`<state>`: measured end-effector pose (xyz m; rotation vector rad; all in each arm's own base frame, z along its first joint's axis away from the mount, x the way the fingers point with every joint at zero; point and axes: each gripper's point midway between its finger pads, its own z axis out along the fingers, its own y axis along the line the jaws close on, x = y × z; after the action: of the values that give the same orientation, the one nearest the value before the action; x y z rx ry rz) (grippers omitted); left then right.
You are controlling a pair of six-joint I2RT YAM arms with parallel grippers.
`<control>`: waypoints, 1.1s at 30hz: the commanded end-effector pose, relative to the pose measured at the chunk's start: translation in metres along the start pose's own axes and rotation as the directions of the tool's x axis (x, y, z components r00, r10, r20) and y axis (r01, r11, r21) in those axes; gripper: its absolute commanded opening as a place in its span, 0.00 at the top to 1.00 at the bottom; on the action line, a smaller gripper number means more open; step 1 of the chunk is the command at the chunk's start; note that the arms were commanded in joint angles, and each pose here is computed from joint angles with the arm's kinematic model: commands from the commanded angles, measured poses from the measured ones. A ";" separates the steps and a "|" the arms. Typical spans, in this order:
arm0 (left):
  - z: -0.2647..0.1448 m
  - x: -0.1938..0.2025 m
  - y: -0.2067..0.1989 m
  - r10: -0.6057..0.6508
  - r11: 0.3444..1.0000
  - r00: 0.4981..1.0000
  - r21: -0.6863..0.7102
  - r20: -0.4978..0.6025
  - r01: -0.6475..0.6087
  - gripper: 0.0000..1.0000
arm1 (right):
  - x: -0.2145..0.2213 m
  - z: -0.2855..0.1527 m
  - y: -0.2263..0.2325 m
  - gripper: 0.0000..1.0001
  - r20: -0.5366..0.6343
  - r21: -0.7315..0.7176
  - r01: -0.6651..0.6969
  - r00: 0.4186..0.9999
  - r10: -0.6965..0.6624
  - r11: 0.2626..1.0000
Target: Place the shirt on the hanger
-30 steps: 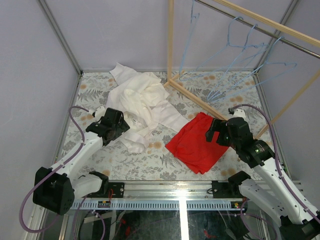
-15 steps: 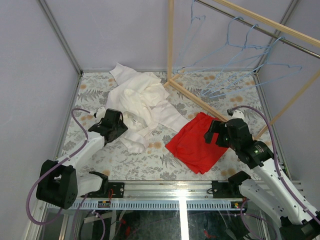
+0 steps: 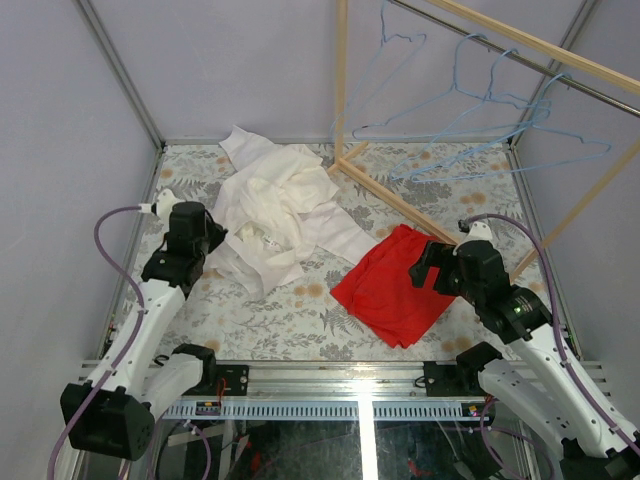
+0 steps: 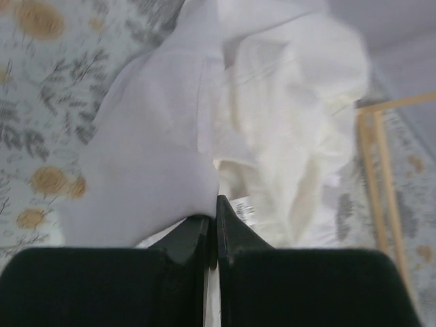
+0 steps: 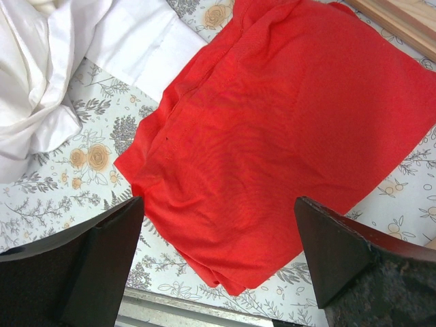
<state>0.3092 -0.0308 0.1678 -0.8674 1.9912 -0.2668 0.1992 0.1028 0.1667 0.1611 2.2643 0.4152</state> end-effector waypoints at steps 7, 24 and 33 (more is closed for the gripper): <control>-0.089 -0.135 -0.101 0.049 0.969 0.964 0.221 0.260 -0.109 1.00 | -0.014 0.003 0.009 0.01 0.042 -0.030 0.020 0.999 -0.019 0.999; -0.195 -0.219 -0.231 0.109 0.774 0.934 0.561 0.341 -0.295 0.99 | -0.024 -0.008 0.028 0.01 0.112 -0.155 0.059 0.993 -0.041 0.986; -0.148 -0.122 -0.192 0.217 0.765 0.972 0.604 0.085 -0.224 0.99 | -0.017 -0.005 0.060 0.01 0.076 -0.327 0.078 0.996 -0.056 0.942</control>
<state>0.3314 -0.0916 0.4741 -0.2680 1.6886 -0.6170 0.2030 0.1337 0.1881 0.0080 2.1539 0.6143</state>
